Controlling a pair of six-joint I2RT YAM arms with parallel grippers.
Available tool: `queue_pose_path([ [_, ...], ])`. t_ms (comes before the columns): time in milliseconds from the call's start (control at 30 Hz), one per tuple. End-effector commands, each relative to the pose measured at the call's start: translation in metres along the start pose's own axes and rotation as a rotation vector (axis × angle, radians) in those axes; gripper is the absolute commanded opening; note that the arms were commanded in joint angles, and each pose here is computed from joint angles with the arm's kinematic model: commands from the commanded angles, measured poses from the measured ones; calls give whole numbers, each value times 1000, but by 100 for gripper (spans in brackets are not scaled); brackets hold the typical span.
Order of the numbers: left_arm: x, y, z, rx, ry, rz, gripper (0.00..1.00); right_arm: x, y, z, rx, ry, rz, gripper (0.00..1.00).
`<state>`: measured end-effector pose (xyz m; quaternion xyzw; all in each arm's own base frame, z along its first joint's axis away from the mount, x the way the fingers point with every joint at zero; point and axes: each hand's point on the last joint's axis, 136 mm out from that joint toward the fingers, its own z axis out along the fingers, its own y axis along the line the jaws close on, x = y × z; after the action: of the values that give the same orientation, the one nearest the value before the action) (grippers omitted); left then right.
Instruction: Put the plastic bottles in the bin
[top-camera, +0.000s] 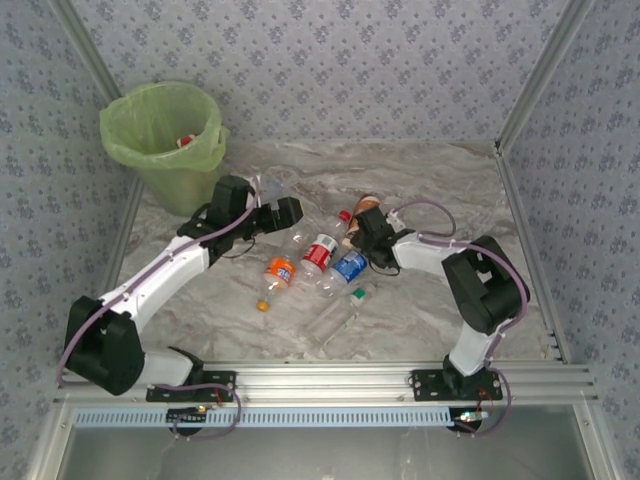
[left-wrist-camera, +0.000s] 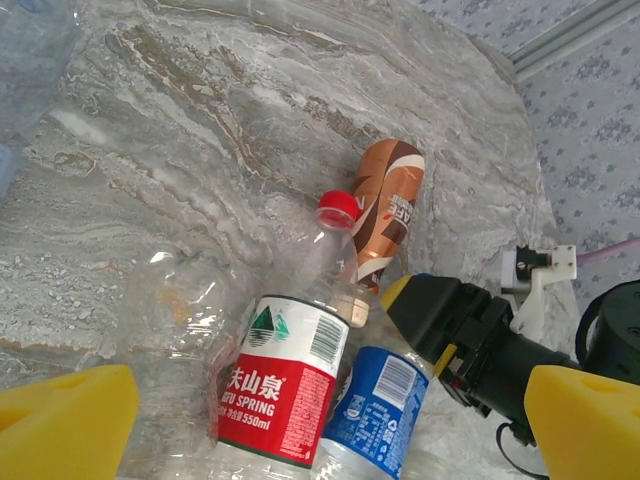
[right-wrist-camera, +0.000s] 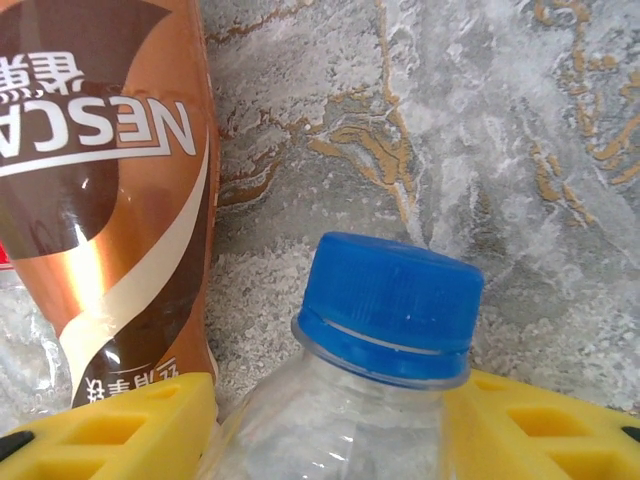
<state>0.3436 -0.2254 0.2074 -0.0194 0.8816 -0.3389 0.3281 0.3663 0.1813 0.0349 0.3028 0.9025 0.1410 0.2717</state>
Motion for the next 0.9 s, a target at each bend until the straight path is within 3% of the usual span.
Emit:
queue_pose_path([
  [0, 3, -8, 3, 15, 27, 58, 99, -9, -6, -10, 7, -58, 6, 55],
  [533, 22, -7, 25, 7, 116, 109, 99, -36, 8, -53, -138, -188, 28, 46],
  [867, 44, -30, 42, 85, 214, 198, 99, -45, 23, -77, -249, -225, 51, 43],
])
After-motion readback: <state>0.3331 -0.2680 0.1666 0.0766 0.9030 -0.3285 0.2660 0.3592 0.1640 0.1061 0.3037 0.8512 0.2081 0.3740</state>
